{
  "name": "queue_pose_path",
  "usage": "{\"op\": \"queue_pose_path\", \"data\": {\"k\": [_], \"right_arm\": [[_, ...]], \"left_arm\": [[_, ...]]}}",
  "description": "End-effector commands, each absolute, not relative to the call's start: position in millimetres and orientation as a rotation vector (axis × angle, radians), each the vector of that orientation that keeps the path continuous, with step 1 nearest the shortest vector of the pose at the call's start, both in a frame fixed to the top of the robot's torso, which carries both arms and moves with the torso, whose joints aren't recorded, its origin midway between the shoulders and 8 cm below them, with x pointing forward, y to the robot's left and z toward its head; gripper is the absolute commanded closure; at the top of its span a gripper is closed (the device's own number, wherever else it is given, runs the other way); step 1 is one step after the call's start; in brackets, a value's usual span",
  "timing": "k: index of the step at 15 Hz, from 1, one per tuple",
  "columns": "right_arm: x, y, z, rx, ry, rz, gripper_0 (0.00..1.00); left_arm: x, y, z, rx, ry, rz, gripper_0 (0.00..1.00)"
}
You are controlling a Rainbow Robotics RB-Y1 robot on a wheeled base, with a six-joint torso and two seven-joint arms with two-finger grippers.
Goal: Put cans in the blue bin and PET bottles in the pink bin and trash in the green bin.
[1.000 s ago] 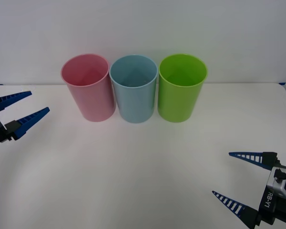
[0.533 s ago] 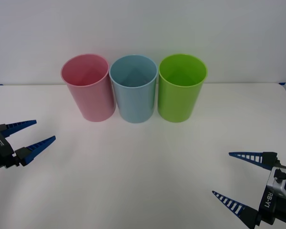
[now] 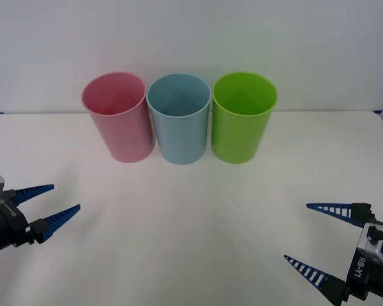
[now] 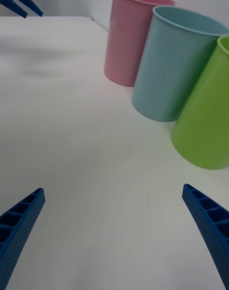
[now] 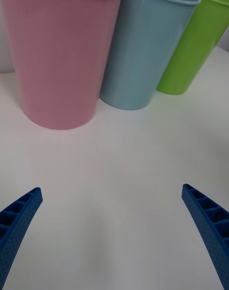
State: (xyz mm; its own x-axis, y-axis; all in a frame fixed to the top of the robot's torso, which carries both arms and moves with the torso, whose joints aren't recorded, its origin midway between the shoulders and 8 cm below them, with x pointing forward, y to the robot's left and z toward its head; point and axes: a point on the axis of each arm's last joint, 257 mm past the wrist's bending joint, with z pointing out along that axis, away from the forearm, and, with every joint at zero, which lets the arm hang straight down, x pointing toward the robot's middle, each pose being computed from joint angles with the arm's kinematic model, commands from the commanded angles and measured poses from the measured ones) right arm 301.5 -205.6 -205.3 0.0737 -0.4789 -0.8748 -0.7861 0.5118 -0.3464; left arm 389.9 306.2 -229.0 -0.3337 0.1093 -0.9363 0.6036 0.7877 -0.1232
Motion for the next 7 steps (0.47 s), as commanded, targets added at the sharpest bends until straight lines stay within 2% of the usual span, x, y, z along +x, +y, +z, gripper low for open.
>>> {"op": "queue_pose_path", "data": {"k": [1, 7], "right_arm": [[301.5, -205.6, -205.3, -1.119, 1.572, 0.325, 0.0], [301.5, -205.6, -205.3, -1.119, 1.572, 0.325, 0.0]], "left_arm": [[389.1, 305.8, -231.3, 0.538, 1.874, -0.559, 0.0], [389.1, 305.8, -231.3, 0.538, 1.874, -0.559, 0.0]]}}
